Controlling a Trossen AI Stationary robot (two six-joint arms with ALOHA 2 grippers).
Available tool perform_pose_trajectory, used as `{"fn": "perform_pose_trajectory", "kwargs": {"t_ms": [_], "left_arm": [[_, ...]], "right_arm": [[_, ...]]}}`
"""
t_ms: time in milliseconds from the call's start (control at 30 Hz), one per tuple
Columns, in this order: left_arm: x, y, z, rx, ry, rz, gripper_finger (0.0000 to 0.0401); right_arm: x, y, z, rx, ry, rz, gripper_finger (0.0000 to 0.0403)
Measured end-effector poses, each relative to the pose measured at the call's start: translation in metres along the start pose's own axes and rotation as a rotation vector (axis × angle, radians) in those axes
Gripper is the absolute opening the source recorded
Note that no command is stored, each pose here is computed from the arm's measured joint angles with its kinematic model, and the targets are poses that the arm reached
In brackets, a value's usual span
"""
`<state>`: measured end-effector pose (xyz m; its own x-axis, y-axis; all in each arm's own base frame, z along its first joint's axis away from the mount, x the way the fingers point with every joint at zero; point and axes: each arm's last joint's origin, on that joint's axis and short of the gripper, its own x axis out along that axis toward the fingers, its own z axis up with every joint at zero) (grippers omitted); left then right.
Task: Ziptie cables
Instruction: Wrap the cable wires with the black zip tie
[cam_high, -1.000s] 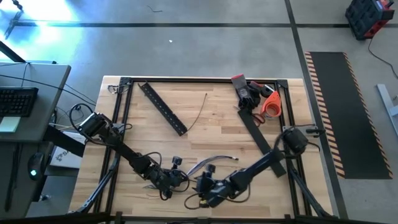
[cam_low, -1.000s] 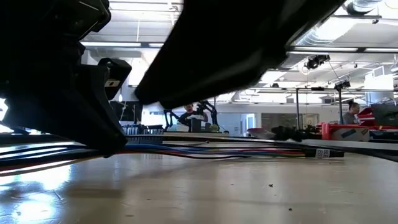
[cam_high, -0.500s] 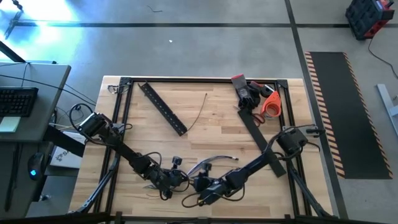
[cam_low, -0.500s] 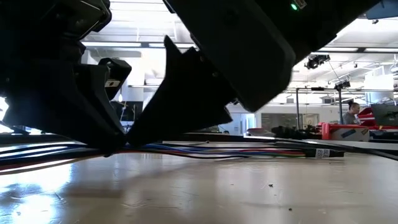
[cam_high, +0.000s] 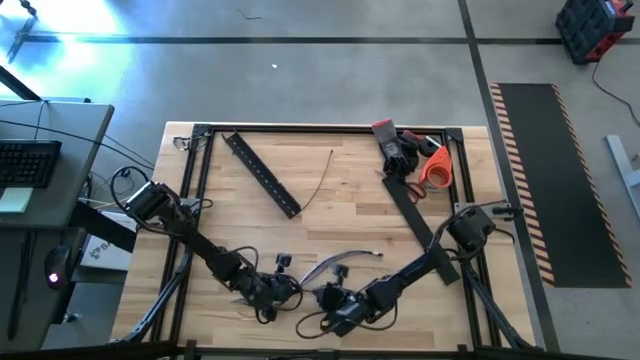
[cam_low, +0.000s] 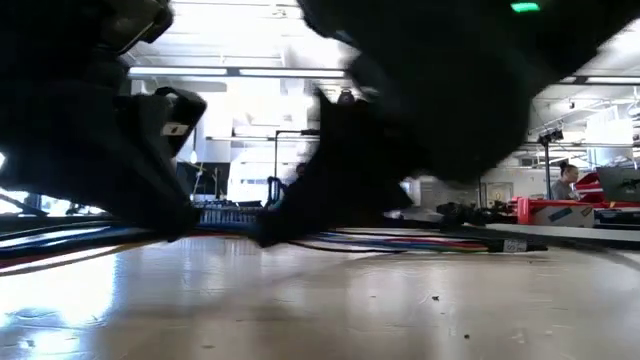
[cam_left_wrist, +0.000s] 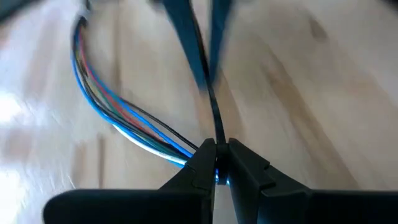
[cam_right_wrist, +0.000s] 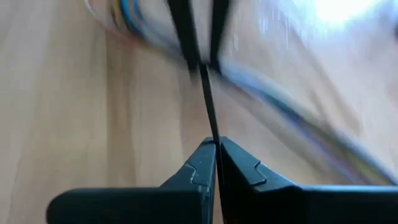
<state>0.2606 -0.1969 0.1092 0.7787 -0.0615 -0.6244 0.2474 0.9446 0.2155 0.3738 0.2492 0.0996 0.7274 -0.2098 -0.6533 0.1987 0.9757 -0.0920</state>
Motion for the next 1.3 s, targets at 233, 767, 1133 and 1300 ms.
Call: {"fn": "perform_pose_trajectory", "kwargs": {"t_ms": [233,767,1133,1300], "left_arm": [[-0.003,-0.003,-0.01,-0.001,0.077,0.008,0.0012],[-0.002,-0.003,-0.007,-0.014,0.05,0.007,0.0012],[-0.002,-0.003,-0.007,-0.041,0.043,0.017,0.0012],[-0.002,-0.005,-0.004,-0.055,0.016,0.01,0.0012]], "right_arm": [[-0.033,0.008,-0.027,0.053,0.092,-0.116,0.0001],[-0.073,-0.008,0.011,0.063,0.111,-0.051,0.0096],[-0.009,-0.003,0.028,-0.016,-0.109,0.075,0.0199],[0.01,-0.006,0.021,-0.036,-0.1,0.068,0.019]]}}
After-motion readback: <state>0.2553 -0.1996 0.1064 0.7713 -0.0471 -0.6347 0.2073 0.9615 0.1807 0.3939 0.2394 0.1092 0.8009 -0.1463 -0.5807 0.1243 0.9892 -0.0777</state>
